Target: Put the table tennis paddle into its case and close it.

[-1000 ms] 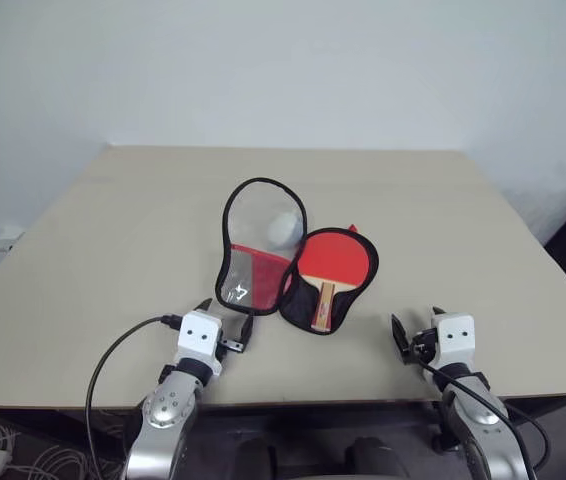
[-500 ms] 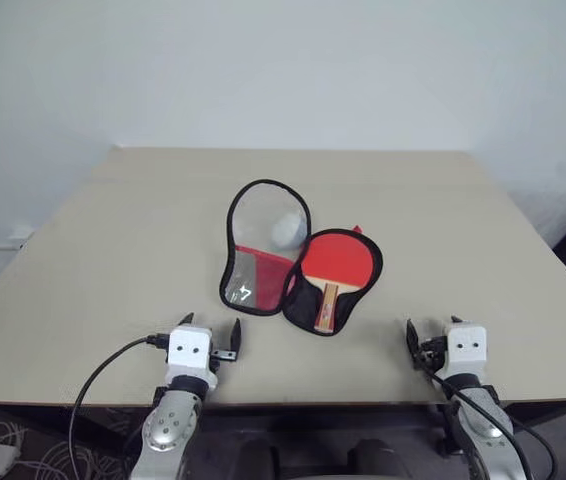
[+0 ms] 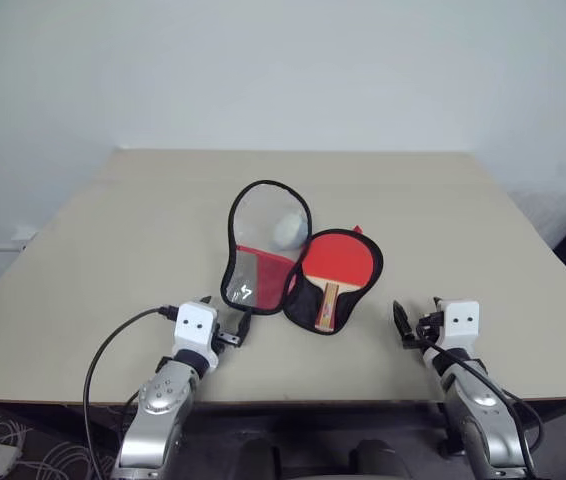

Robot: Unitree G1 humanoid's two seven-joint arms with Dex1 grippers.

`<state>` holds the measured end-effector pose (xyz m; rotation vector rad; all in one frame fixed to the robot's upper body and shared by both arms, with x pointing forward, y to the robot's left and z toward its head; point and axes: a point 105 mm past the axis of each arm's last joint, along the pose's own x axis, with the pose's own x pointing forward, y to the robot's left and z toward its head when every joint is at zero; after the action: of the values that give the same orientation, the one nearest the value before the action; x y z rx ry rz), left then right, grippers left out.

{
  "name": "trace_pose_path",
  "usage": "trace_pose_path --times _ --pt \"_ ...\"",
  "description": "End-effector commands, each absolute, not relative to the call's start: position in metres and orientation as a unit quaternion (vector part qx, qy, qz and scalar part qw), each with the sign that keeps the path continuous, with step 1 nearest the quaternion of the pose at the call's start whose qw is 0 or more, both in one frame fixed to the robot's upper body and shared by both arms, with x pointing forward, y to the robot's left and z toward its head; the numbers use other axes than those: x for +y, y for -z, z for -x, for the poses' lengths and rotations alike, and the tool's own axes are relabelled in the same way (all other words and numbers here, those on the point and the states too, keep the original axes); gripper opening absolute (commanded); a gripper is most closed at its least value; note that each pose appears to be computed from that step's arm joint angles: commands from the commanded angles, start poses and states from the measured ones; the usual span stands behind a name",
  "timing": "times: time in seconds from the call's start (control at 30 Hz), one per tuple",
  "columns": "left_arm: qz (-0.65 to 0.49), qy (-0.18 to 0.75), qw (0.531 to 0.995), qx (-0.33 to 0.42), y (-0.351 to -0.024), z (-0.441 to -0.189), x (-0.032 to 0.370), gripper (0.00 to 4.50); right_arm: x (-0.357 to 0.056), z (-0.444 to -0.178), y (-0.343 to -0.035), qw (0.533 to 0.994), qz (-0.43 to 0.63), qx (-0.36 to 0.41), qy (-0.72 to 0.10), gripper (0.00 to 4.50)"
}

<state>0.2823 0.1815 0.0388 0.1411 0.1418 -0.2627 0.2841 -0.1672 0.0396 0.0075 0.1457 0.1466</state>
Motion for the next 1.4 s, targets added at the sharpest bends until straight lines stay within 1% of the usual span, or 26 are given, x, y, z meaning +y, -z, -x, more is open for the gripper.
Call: trace_pose_path --times 0.03,0.33,1.4 --pt "-0.066 0.373 0.926 0.0 -0.147 -0.348 0.183 4.5 -0.11 -0.345 -0.129 0.933 -0.188 0.027 -0.305 4.4" --pt "-0.066 0.381 0.922 0.002 -0.148 -0.349 0.182 4.5 -0.093 -0.34 -0.129 0.919 -0.201 0.036 -0.338 4.4" --pt "-0.062 0.407 0.911 0.029 -0.142 -0.352 0.188 4.5 -0.083 -0.336 -0.118 0.902 -0.205 0.088 -0.37 4.4"
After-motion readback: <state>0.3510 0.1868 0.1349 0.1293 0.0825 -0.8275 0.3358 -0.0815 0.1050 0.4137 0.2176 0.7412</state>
